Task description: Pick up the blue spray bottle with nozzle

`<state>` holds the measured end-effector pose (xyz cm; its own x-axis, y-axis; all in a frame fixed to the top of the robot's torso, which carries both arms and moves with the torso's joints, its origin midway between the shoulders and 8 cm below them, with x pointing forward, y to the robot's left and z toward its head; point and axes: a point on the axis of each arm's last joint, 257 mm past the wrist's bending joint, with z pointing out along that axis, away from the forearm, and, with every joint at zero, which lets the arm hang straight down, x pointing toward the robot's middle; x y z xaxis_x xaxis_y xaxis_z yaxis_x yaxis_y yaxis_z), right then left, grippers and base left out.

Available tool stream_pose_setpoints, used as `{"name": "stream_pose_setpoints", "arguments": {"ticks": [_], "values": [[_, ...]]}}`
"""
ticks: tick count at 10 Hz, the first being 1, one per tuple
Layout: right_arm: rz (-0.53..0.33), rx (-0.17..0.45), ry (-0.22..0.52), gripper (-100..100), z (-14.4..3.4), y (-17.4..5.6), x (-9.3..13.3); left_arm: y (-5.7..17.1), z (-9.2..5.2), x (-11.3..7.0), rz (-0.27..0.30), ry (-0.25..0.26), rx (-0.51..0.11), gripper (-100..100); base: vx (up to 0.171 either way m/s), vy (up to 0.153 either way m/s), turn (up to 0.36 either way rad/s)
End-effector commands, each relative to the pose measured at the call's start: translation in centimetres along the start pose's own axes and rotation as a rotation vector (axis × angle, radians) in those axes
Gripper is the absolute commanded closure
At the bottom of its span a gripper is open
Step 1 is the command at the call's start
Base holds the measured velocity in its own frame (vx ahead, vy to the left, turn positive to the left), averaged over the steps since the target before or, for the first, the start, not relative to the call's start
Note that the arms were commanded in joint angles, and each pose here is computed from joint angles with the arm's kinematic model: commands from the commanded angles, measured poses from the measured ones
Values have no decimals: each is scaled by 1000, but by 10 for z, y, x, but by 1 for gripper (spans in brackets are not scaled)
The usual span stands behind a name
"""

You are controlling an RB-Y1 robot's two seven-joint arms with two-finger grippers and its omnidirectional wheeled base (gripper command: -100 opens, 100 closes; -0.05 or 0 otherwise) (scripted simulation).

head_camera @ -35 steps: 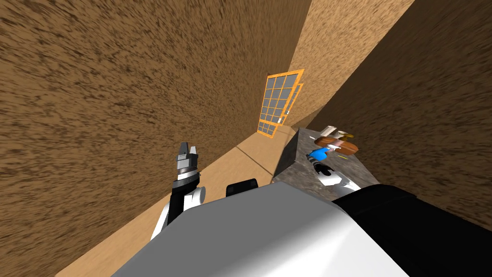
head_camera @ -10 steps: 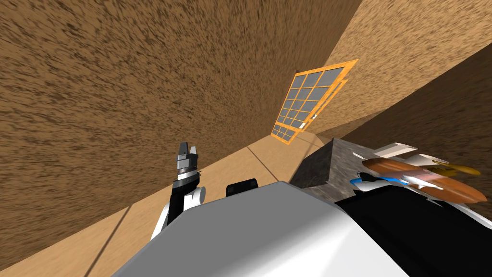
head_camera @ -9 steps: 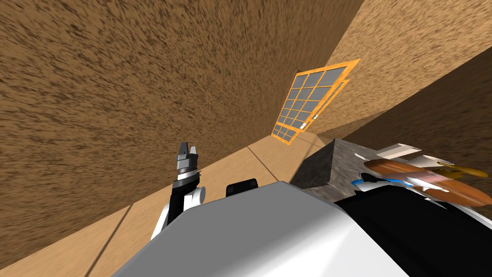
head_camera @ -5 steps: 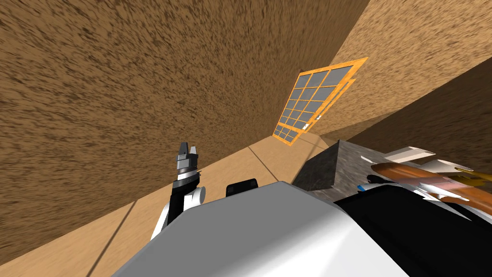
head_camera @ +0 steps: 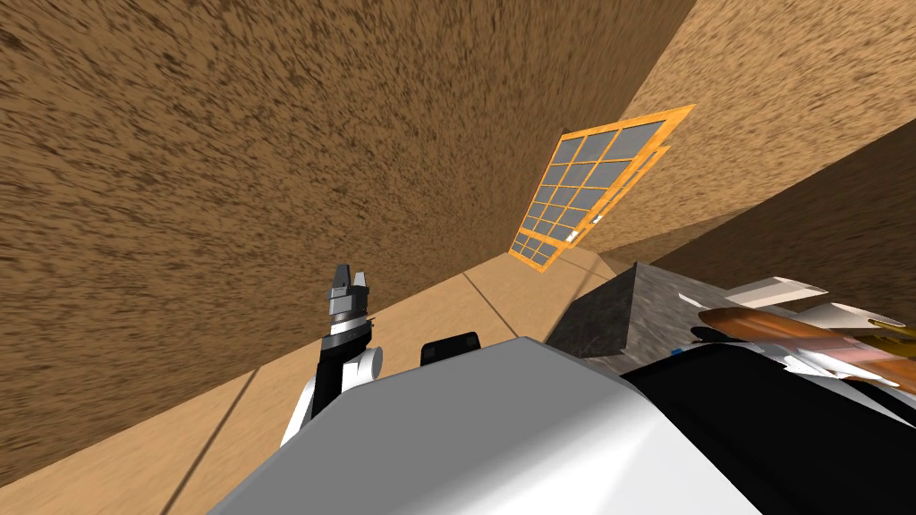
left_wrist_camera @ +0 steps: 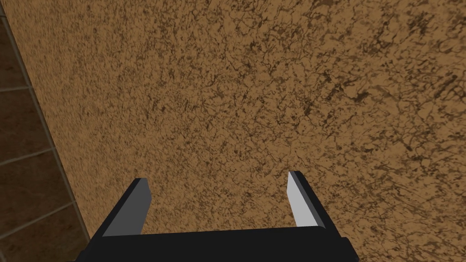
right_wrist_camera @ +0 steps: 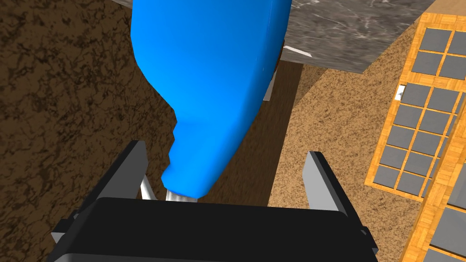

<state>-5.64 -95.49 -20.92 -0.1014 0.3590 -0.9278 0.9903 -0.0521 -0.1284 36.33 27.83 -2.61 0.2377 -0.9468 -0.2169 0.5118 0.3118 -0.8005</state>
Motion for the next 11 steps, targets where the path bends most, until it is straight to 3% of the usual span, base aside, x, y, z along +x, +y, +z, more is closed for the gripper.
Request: {"name": "stream_pose_setpoints", "arguments": {"ticks": [1, 3, 4, 5, 7, 8, 9, 10, 11], "values": [[0, 7, 3, -100, 1, -4, 1, 0, 0, 0, 0, 0, 0, 0, -3, -7, 6], [0, 7, 3, -100, 1, -4, 1, 0, 0, 0, 0, 0, 0, 0, 0, 0, 0], [0, 7, 3, 0, 1, -4, 1, 0, 0, 0, 0, 0, 0, 0, 0, 0, 0], [-6, -9, 4, -100, 0, 11, 3, 0, 0, 0, 0, 0, 0, 0, -2, -17, -80], [-7, 3, 11, -100, 0, 5, 6, 0, 0, 0, 0, 0, 0, 0, 0, -13, -23], [-12, -23, 5, -100, -2, 25, 5, 0, 0, 0, 0, 0, 0, 0, -2, -17, -100], [-13, -2, 17, -100, -1, 14, 11, 0, 0, 0, 0, 0, 0, 0, 0, -15, -39], [-12, -23, 5, -100, -2, 25, 5, 0, 0, 0, 0, 0, 0, 0, 0, -6, 1], [-13, -7, 15, -100, -1, 17, 10, 0, 0, 0, 0, 0, 0, 0, 0, -2, 16]]}}
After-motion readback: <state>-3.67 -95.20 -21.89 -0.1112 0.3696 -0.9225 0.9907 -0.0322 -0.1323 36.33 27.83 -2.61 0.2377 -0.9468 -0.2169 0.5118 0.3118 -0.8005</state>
